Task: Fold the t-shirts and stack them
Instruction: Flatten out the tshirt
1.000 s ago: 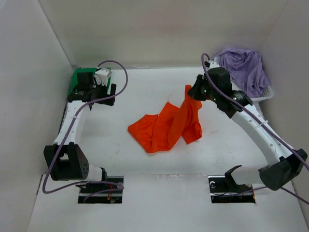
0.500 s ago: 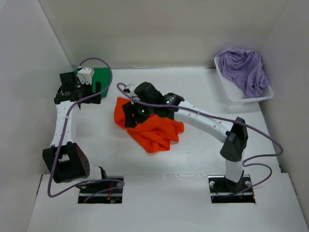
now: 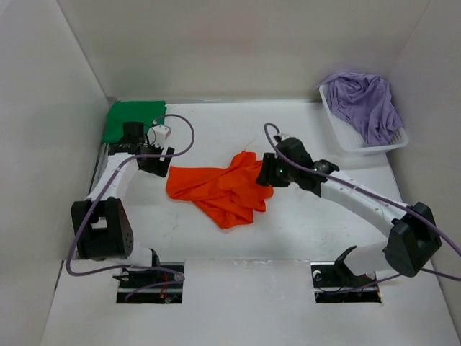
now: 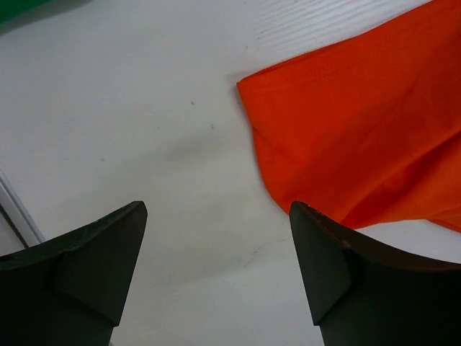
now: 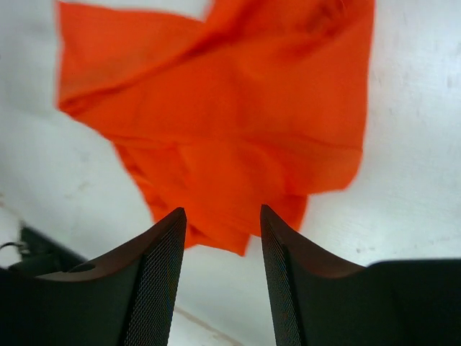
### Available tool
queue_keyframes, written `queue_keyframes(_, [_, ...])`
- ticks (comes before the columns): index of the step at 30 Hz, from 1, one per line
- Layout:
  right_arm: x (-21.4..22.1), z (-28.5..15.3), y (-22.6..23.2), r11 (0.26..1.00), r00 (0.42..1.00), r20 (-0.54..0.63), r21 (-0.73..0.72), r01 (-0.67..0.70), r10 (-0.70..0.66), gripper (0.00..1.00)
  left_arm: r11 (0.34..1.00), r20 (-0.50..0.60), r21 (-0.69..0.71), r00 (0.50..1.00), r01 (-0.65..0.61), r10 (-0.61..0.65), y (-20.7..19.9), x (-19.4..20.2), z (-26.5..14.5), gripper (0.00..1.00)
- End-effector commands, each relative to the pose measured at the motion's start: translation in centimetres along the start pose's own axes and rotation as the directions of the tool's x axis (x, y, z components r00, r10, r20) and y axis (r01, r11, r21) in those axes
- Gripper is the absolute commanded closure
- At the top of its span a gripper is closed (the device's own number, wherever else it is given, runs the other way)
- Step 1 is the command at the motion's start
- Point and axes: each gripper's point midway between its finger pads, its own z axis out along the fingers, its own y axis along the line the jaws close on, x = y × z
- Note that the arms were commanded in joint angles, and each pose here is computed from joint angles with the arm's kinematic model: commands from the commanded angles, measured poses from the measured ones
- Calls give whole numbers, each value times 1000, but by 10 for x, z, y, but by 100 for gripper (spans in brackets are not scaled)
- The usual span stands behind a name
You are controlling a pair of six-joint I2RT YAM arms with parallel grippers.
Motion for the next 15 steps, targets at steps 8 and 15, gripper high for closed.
queue_keyframes(8, [70,53,-50,980,987,-59,140,-141,150,48,1000,19,-2,1000,1,-1,5,-30,59,21])
queue_keyframes(15, [92,73,-57,967,970,-85,138,-215,227,48,998,-100,68,995,-18,25,-24,-7,102,24])
